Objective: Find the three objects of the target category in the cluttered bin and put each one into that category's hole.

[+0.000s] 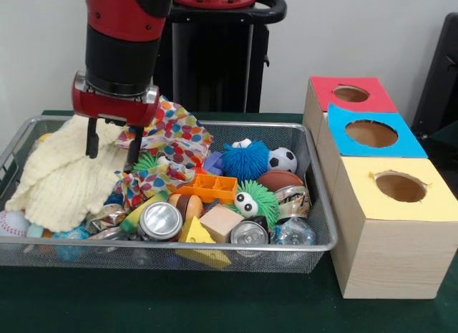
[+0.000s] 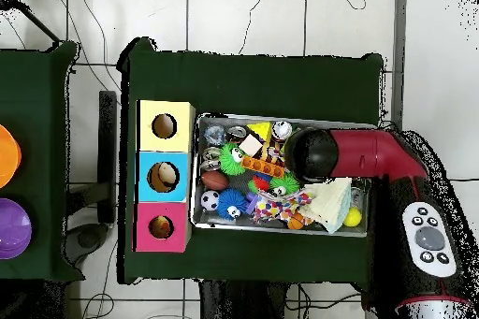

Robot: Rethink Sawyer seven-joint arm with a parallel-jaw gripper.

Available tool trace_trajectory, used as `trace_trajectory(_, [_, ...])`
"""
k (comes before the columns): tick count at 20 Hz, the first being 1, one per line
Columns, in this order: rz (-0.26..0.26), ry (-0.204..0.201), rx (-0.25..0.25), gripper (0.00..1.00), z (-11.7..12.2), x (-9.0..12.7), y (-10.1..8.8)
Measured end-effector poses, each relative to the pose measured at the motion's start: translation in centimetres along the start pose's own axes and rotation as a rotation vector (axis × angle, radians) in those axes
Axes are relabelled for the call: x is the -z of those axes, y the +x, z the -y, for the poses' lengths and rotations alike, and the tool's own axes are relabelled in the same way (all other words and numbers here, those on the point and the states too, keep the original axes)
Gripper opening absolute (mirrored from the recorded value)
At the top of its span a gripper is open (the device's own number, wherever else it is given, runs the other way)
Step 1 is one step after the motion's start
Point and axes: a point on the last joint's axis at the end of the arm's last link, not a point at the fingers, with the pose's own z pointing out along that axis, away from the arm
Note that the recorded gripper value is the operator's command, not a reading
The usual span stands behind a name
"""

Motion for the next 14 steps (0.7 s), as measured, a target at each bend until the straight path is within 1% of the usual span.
trace_trajectory(2, [-0.012, -0.006, 0.005, 1.0, -0.4, -0.8, 0.3])
trace_trajectory(9, [-0.028, -0.018, 0.019, 1.0, -1.5, -1.8, 0.5])
trace_trajectory(10, [-0.032, -0.022, 0.024, 1.0, -2.0, -2.2, 0.6])
trace_trajectory(14, [-0.042, -0.03, 0.03, 1.0, -2.6, -3.1, 0.8])
